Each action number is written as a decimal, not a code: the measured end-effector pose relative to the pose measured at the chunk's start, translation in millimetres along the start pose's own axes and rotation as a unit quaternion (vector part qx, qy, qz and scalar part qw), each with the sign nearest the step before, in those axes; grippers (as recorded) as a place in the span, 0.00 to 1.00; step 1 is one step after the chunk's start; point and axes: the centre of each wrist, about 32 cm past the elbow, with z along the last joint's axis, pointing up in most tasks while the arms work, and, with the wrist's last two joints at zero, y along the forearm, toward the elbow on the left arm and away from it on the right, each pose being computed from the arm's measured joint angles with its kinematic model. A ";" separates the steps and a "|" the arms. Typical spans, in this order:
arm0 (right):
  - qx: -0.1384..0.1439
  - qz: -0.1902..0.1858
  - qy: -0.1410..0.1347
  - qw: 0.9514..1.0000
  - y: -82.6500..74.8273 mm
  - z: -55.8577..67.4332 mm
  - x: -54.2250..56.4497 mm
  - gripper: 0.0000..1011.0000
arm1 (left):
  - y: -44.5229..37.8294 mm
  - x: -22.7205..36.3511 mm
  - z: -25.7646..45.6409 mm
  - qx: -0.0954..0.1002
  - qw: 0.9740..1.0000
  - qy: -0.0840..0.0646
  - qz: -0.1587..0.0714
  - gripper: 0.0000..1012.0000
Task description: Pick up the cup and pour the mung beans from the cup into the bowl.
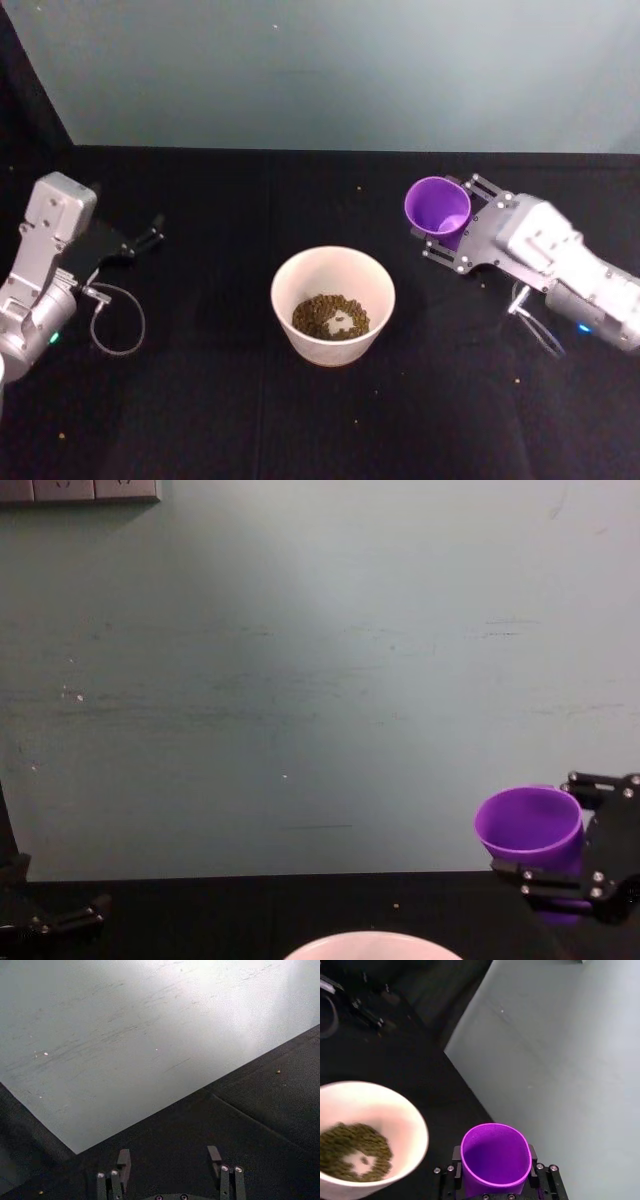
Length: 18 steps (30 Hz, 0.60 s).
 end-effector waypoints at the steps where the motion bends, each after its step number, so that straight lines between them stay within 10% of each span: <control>1: 0.003 0.004 0.009 1.000 -0.6 -2.6 0.5 0.73 | 0.0 0.0 0.0 0.000 1.000 0.000 0.000 0.99; 18: 0.064 0.060 0.154 0.984 -10.1 -65.9 -8.2 0.73 | 0.0 0.0 0.0 0.000 1.000 0.000 0.000 0.99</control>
